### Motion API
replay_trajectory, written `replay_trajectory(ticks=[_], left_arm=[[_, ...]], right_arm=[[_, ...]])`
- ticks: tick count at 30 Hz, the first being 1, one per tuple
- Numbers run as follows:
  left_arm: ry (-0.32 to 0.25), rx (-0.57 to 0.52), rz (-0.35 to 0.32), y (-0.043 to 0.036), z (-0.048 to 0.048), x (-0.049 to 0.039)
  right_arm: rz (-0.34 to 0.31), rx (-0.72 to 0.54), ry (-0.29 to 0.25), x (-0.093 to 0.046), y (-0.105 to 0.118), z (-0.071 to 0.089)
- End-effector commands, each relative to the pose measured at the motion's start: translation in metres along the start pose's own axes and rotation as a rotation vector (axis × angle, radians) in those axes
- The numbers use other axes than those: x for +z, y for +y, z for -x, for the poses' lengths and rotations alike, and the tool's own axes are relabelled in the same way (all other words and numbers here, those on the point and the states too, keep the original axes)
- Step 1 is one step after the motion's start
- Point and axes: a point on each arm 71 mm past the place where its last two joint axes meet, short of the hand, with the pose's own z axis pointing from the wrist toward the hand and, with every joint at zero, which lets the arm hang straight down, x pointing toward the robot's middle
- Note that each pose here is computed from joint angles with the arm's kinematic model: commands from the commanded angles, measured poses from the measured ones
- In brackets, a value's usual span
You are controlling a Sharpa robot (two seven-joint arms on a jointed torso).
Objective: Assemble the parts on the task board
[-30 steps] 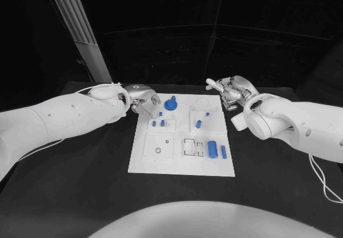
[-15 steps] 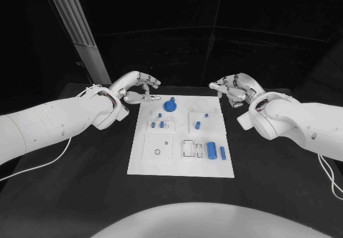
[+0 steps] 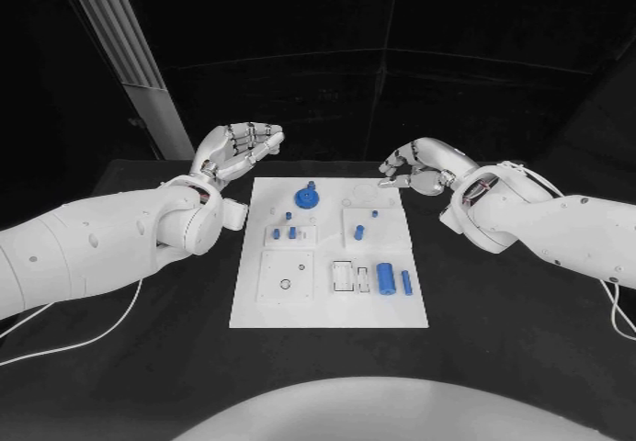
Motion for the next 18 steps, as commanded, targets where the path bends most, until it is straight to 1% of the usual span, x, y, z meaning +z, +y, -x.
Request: replay_trajectory(ticks=[1, 3, 7, 18], left_arm=[[-0.032, -0.1, -0.249, -0.0195, -0.0009, -0.004], [-0.03, -0.106, -0.253, -0.0203, -0.0022, -0.0053], [-0.032, -0.109, -0.256, -0.0209, -0.0027, -0.0065], [-0.034, -0.109, -0.254, -0.021, -0.0031, -0.0068]], right_arm=[[0.014, -0.256, 0.092, 0.002, 0.001, -0.01], [0.006, -0.302, 0.116, 0.002, 0.001, -0.015], [-0.015, -0.355, 0.144, 0.004, 0.001, -0.021], [-0.069, -0.404, 0.21, 0.01, 0.001, -0.034]])
